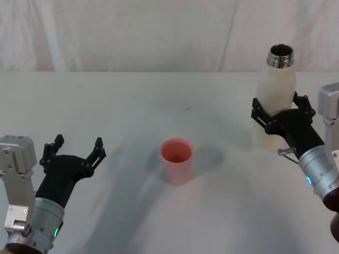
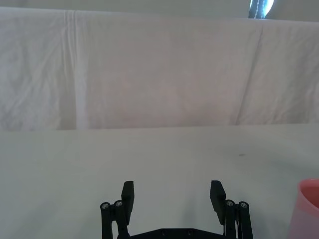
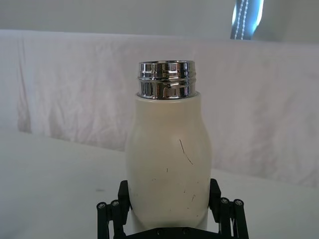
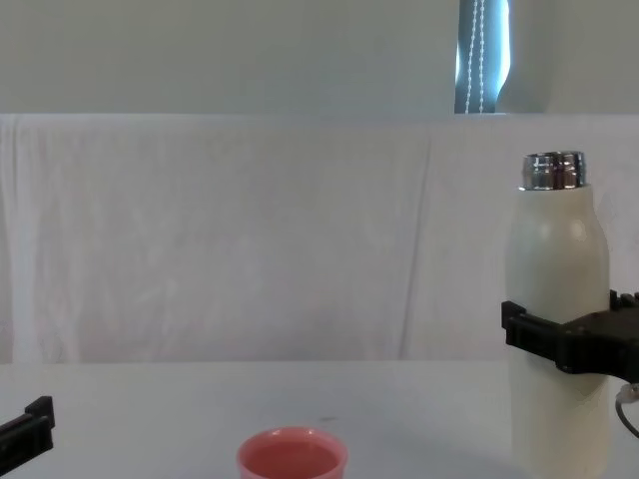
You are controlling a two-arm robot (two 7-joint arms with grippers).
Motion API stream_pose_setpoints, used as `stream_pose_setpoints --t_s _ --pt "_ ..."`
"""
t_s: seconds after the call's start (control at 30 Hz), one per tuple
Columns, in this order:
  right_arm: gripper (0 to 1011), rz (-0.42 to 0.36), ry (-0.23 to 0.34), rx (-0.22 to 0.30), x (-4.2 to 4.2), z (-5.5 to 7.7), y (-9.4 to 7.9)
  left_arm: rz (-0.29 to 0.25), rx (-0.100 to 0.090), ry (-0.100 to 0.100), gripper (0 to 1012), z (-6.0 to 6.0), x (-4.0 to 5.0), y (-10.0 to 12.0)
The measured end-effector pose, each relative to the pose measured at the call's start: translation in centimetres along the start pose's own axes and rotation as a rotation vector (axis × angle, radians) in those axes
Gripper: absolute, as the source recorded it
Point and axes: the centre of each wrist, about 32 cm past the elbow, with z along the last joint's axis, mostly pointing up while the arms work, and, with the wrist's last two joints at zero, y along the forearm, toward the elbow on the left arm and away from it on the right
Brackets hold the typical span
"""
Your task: Grasp the thermos with one hand and pour water into the cup lid.
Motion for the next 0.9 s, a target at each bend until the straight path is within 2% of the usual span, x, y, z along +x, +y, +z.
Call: stream_pose_setpoints --t_s 0.1,0.33,0.9 --pt "951 -0.011 0.036 -0.007 0.07 -0.1 -0.1 0.0 0.0 0.0 1001 0.0 0.0 0.0" --pt "951 -0.023 0.075 0.004 0.31 -0.4 -0.3 0.0 0.0 0.0 1001 0.0 0.0 0.0" --pt "951 -0.039 0.09 0.002 0.82 -2.1 -0.8 0.0 0.0 0.0 1001 0.0 0.0 0.0"
